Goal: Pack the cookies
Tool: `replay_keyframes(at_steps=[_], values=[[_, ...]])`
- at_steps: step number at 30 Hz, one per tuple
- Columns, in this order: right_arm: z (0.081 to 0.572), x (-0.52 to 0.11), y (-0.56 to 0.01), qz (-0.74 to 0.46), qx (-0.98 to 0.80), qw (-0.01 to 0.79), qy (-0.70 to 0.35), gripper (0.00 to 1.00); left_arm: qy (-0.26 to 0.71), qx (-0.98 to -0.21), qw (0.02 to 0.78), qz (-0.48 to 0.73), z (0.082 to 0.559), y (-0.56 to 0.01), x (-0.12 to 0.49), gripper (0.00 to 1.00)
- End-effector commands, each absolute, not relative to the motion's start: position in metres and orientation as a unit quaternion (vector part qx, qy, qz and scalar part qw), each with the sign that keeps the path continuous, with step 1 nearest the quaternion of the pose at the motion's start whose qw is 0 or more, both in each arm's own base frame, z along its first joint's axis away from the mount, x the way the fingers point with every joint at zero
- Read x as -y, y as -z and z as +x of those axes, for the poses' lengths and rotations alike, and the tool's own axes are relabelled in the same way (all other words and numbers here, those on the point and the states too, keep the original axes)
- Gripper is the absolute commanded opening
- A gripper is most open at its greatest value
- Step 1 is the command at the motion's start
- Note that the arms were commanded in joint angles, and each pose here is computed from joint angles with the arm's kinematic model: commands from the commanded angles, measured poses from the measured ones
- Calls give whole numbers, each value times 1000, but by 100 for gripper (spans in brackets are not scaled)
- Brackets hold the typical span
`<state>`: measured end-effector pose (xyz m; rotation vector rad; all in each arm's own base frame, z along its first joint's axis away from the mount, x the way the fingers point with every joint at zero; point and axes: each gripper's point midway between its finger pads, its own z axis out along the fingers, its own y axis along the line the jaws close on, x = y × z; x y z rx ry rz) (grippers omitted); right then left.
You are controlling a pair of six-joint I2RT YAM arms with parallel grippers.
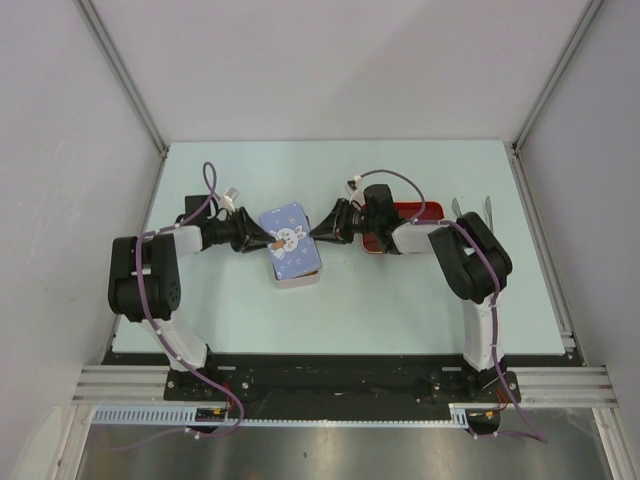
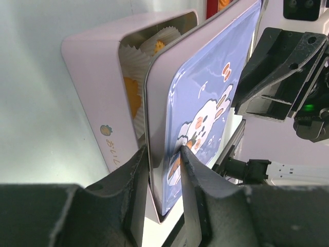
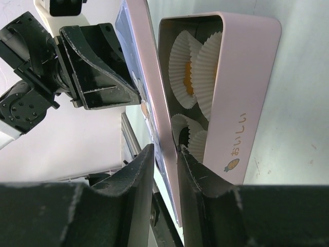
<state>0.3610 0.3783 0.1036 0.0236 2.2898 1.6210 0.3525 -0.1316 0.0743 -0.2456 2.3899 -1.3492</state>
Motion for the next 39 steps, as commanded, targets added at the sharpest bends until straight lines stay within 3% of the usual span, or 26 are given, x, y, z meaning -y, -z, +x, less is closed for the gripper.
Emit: replay_keyframes(at_steps=[1,19,39], values=[[359,-390,-137,-36,-779,193,-595,29,455,-863,201,-80,359,-68,129,34],[359,-395,-130,-24,-778,181,-601,28,501,-838,201,-77,370,-99,139,26],[343,-399,-120,-46,-793,167,-584,28,470,-851,228,-58,361,-106,133,26]])
